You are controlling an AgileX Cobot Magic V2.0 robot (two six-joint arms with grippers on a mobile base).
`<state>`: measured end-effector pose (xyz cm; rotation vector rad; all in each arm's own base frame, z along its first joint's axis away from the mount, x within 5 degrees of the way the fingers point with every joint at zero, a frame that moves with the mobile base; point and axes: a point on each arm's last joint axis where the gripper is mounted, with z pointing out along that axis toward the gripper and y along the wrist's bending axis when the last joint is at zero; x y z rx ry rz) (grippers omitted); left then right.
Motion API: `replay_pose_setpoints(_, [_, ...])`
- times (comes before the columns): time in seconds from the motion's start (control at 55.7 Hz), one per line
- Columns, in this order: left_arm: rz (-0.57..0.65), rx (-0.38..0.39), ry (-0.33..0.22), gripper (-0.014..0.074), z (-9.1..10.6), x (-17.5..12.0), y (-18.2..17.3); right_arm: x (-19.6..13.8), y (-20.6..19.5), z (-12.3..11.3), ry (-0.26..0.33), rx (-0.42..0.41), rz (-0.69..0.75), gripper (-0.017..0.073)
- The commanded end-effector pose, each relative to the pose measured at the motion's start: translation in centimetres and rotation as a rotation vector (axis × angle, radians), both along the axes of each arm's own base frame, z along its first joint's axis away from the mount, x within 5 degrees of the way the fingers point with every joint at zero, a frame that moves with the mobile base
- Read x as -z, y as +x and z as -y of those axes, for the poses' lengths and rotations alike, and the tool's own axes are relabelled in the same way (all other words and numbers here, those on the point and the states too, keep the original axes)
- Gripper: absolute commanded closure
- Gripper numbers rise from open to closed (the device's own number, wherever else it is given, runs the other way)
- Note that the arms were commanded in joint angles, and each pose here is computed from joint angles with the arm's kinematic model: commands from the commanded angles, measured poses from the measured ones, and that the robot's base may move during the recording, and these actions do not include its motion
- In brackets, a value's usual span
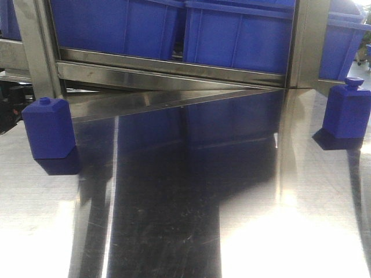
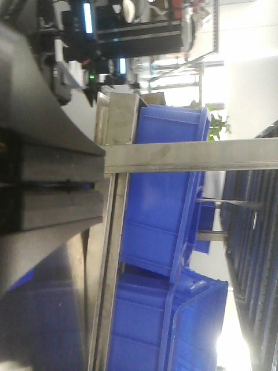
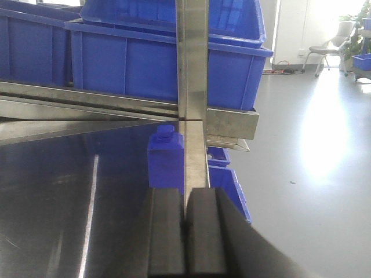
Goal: Pick and sort blue part to right shelf
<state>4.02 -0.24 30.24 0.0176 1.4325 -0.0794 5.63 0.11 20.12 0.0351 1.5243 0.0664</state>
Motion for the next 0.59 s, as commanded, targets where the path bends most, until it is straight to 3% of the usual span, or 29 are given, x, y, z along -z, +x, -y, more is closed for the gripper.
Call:
replay_pose_setpoints(0.0, [-0.047,0.014,-0.035,0.0465,0.1,-3.6,0.1,-1.2,-0.2,0.0,-0.009,0.002,0.104,0.0522])
replay_pose_setpoints(0.18, [-0.22,0.039,-0.063,0.0424,0.5,-6.5,2.4,-1.2,-0.2,0.0,-0.009,0.002,0.104,0.0522])
replay_pose_setpoints(0.359, [-0.391,0.081,-0.045,0.0208,1.1,-6.8,5.7,-1.2,-0.2,0.0,-0.009,0.002,0.104,0.0522])
replay_pose_setpoints(0.485, [-0.519,0.119,-0.107,0.0081,1.7,-6.6,8.4,-1.2,-0.2,0.0,-0.009,0.002,0.104,0.0522])
replay_pose_setpoints(0.575, [-0.607,0.139,-0.131,0.0047,2.1,-6.7,10.1,-1.2,-0.2,0.0,-0.009,0.002,0.104,0.0522])
